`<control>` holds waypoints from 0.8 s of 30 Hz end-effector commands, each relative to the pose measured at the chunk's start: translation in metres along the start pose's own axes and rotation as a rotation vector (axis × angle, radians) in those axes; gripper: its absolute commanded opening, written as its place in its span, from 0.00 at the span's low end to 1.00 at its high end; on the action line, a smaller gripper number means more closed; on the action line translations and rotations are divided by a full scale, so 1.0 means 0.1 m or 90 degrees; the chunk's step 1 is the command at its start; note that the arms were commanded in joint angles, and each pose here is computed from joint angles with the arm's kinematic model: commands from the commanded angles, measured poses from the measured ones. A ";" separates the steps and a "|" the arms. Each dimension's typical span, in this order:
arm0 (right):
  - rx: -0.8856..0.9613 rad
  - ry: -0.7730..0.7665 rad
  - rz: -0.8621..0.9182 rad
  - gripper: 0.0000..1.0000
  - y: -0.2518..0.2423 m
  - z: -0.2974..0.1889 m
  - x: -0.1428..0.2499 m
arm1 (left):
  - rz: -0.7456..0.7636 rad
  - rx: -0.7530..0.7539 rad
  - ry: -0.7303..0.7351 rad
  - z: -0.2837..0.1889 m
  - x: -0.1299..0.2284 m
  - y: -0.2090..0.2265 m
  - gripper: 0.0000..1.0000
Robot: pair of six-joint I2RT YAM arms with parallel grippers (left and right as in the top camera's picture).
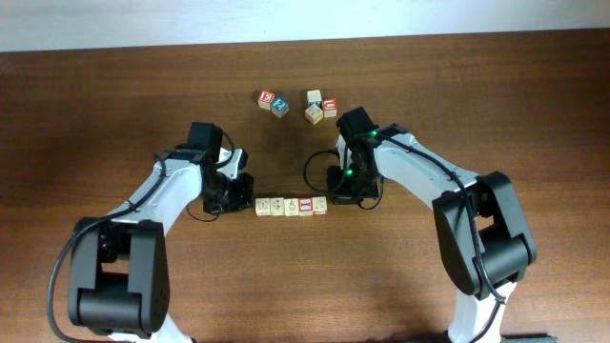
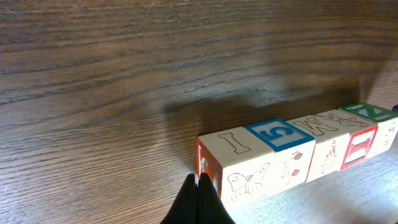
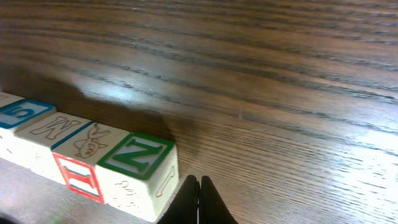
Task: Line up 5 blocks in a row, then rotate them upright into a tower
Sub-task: 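Close both grippers inward, squeezing the five-block row from both ends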
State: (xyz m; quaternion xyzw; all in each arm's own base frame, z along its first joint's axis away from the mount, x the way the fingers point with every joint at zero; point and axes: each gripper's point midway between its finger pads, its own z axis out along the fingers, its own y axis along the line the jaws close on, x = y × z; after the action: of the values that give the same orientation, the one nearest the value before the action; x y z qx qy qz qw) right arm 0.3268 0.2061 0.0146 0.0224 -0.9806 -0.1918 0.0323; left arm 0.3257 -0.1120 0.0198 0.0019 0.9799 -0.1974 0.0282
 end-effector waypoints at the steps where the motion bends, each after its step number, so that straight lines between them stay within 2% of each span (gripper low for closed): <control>1: -0.018 0.005 0.000 0.04 0.06 0.00 0.03 | 0.000 -0.002 -0.011 -0.02 -0.07 -0.01 0.00; 24: -0.017 0.005 0.003 0.04 0.06 0.00 0.03 | -0.056 -0.001 -0.006 0.01 -0.04 0.00 0.00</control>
State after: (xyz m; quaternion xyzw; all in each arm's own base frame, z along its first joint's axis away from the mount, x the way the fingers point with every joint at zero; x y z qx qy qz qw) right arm 0.3266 0.2082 0.0155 0.0226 -0.9794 -0.1980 0.0335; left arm 0.3279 -0.1124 0.0202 -0.0321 0.9791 -0.1993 0.0259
